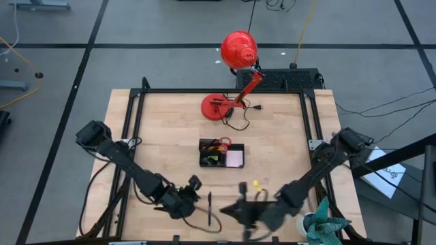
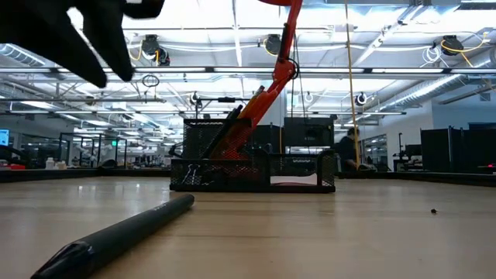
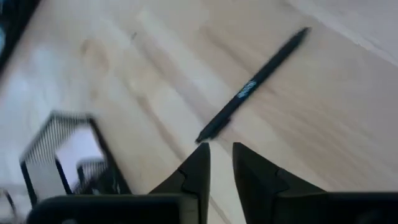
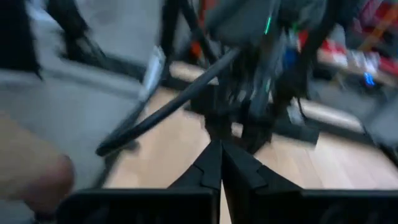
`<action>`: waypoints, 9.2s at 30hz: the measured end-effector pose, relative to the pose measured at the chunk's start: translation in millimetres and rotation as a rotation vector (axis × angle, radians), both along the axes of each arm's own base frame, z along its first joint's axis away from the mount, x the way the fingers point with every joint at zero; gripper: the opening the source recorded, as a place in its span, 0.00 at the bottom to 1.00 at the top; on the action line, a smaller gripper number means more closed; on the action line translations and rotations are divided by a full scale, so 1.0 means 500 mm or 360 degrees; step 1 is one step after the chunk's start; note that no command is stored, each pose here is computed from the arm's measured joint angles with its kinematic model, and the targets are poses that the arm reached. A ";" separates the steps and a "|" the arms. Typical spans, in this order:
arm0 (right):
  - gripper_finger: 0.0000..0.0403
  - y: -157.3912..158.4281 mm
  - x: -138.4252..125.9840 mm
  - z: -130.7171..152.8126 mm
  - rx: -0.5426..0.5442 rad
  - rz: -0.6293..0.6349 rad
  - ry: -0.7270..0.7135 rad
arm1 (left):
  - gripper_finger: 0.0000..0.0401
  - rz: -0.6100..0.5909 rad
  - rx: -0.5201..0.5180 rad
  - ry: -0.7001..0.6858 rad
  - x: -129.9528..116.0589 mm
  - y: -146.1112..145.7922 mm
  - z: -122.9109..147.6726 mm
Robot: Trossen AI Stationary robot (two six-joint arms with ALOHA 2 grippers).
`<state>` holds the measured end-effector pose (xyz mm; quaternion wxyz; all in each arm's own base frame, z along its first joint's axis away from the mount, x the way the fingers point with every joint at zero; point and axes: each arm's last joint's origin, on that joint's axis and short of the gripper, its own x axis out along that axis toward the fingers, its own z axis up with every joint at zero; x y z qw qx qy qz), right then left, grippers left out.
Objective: Pick and place office supplies into organizer
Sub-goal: Put the black pen into the black mesh desk organizer
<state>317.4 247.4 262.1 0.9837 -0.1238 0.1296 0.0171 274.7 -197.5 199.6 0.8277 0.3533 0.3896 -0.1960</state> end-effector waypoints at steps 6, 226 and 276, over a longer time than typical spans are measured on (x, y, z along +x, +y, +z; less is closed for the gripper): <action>0.00 -0.096 -0.095 -0.008 0.0192 0.0168 -0.0306 | 0.26 -0.0234 0.0067 -0.0076 0.007 -0.019 0.003; 0.00 -0.378 -0.401 -0.134 0.0831 -0.0059 -0.0840 | 0.09 -0.0091 0.2023 0.1093 0.101 0.284 0.066; 0.00 -0.379 -0.401 -0.134 0.0831 -0.0067 -0.0841 | 0.43 -0.0313 0.2038 0.1076 0.174 0.298 -0.082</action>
